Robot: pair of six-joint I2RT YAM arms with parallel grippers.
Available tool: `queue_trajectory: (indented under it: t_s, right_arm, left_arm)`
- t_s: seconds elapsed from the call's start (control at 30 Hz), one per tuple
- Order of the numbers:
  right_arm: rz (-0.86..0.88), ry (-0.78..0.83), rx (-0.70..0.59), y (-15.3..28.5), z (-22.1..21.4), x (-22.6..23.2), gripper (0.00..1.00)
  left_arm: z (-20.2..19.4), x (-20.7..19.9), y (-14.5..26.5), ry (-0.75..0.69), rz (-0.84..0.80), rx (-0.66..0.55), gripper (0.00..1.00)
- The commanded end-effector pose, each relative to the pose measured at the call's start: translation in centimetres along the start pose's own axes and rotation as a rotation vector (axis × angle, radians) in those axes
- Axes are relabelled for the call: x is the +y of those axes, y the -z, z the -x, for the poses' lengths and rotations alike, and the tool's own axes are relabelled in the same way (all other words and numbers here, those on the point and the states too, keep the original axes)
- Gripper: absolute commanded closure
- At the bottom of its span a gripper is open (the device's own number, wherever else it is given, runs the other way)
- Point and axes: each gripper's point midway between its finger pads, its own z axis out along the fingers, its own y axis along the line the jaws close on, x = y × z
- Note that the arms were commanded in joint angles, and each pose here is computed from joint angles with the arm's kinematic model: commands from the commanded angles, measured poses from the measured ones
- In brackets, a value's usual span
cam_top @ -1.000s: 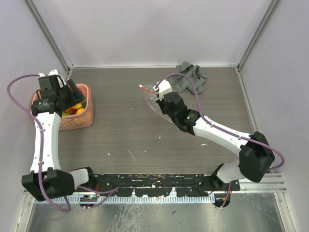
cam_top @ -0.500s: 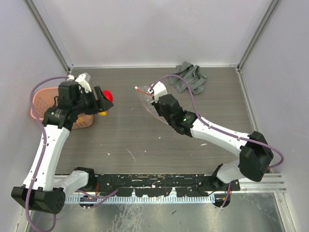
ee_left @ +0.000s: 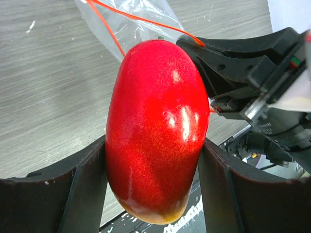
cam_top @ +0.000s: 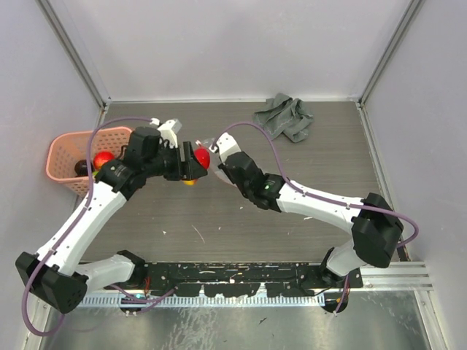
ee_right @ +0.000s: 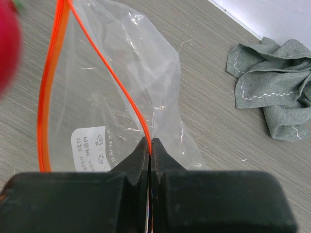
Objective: Place the food in the zip-top bag and seal the zipper
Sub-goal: Place the fake fruit in the zipper food storage bag.
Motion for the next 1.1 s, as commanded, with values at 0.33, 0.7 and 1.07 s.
queue_trajectory:
  t_s: [0.33, 0.7, 1.07]
  right_arm:
    - [-0.015, -0.192, -0.205, 1.5, 5.1, 0.0, 1.00]
    - [0.113, -0.252, -0.230, 1.7, 4.2, 2.5, 1.00]
    - [0.248, -0.370, -0.240, 2.4, 4.1, 5.0, 1.00]
  left_arm:
    - [-2.7, -0.9, -4.2, 0.106, -0.079, 0.073, 0.83]
    - [-3.5, -0.1, -5.4, 0.237, -0.021, 0.095, 0.75]
    - [-2.4, 0.6, -6.4, 0.348, 0.070, 0.065, 0.55]
